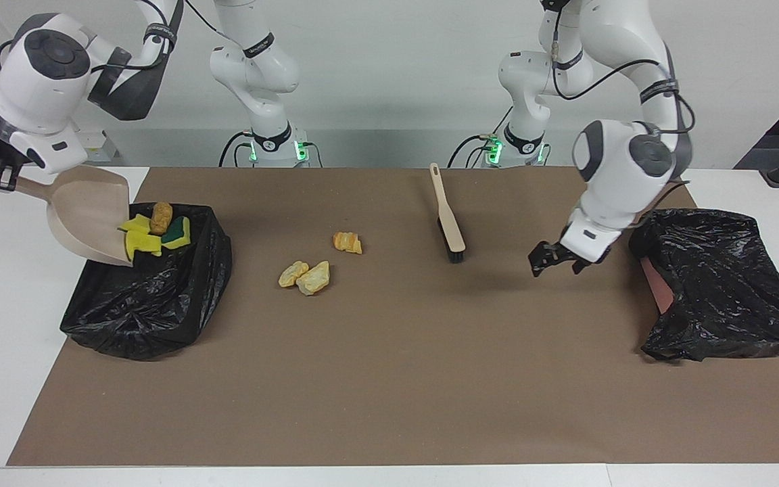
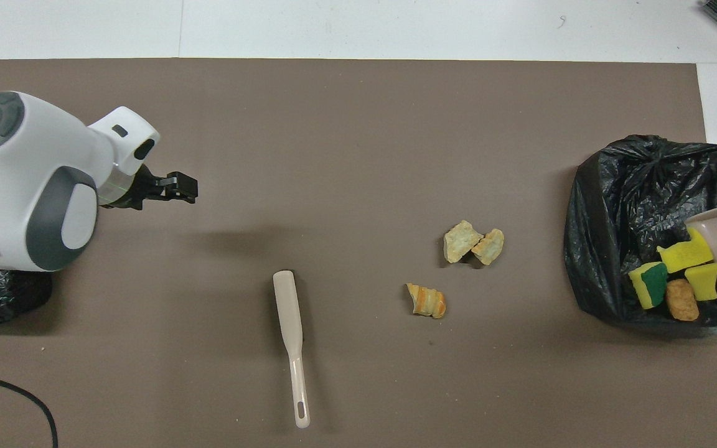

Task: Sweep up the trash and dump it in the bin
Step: 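Bring the dustpan back and set it down with the right gripper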

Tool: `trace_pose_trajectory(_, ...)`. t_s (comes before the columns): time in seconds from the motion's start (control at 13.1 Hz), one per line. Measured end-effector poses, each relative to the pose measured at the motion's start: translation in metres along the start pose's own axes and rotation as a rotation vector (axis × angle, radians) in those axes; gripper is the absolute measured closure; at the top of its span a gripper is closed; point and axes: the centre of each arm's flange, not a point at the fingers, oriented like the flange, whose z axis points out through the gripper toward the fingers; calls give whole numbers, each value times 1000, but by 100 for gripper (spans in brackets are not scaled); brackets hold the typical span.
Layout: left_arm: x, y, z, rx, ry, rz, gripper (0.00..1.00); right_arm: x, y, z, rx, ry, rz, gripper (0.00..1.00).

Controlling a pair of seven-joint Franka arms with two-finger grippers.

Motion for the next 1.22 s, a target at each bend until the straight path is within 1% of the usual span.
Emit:
trace_pose_trajectory(0.15,5,-37,-35,-4,-29,38,0,-11,-18,-16,28,-1,14,67)
trace_pose_trajectory(0.31,5,-56,-66,-7,-45,51,0,-20,-37,-32,48,9,48,67)
trace_pose_trajectory(0.38,4,-58,-77,-4,-40,53,0,-21,-47,-38,55,37,67,67)
trace_pose_trajectory(0.46,2,-57,-88,8,-31,59,0,-20,-55,-43,61,83,89,67)
trace_pose_trajectory(0.61,-9,-58,-107,45,-36,71,0,-10,-67,-52,100,175,143,67)
trace_pose_trajectory(0.69,-15,-59,-117,59,-39,73,0,-1,-66,-60,110,211,172,67)
trace_pose_trajectory(0.92,-34,-65,-136,105,-88,84,0,44,-47,-93,95,321,294,67)
trace_pose_trajectory(1.07,-39,-66,-149,105,-81,95,0,83,-33,-125,74,374,391,67)
trace_pose_trajectory(1.22,-49,-69,-164,104,-63,92,0,131,-21,-172,57,439,521,67)
